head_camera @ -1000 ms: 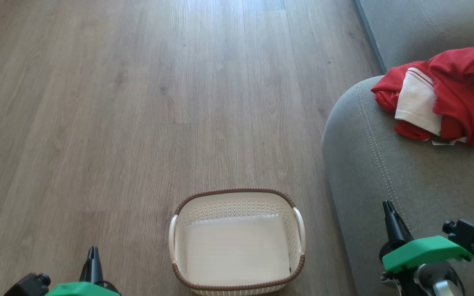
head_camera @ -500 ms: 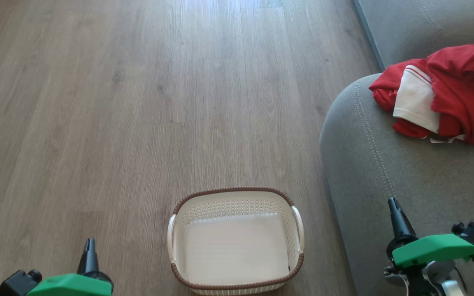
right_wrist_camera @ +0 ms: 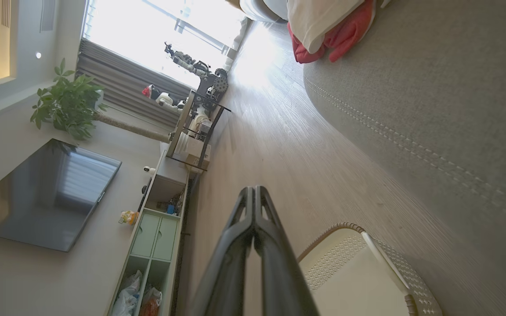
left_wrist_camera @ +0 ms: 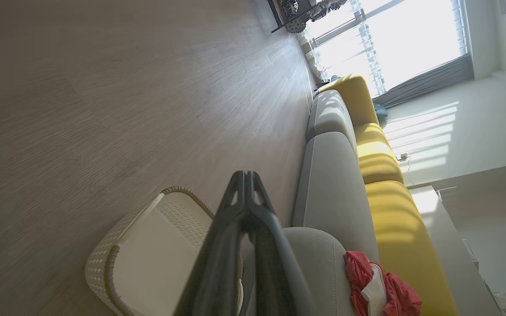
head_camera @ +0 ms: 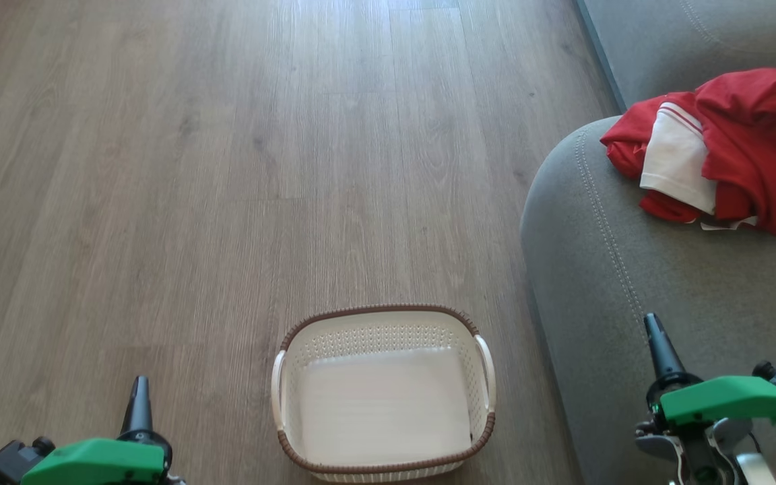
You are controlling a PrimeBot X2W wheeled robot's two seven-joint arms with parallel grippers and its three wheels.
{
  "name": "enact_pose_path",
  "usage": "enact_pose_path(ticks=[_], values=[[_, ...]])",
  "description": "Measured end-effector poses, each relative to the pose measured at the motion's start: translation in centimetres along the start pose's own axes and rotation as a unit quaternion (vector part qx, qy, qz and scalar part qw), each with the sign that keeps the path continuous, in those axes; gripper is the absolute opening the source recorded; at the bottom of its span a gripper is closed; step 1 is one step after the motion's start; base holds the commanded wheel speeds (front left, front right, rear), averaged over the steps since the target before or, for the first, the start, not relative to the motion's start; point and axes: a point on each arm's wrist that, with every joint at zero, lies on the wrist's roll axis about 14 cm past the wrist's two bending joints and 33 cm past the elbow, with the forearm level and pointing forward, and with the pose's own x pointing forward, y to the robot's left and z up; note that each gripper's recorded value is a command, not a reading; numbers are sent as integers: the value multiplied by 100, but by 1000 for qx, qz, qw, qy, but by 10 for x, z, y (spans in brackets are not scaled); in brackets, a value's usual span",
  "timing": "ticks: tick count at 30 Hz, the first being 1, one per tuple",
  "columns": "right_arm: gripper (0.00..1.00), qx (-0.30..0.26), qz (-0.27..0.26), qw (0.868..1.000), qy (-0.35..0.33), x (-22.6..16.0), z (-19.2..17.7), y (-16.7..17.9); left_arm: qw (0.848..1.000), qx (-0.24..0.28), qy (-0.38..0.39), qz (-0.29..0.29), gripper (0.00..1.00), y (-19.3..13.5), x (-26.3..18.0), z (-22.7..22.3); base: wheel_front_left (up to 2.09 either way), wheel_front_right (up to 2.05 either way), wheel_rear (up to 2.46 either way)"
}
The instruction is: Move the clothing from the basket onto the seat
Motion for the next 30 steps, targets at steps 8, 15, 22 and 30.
enact_pose_path(ticks=[8, 15, 22, 30], values=[[0, 45, 5, 999, -2, 2, 4, 4, 999, -44, 2, -7, 0, -2, 2, 1, 0, 0, 0], [0, 86, 7, 996, -5, 2, 7, 4, 996, -83, 3, -21, 0, -8, 4, 3, 0, 0, 0], [0, 127, 11, 992, -10, 3, 12, 5, 992, -120, 2, -37, 0, -16, 8, 8, 0, 0, 0], [0, 172, 15, 985, -14, 3, 17, 7, 985, -163, 0, -54, 0, -21, 9, 11, 0, 0, 0]])
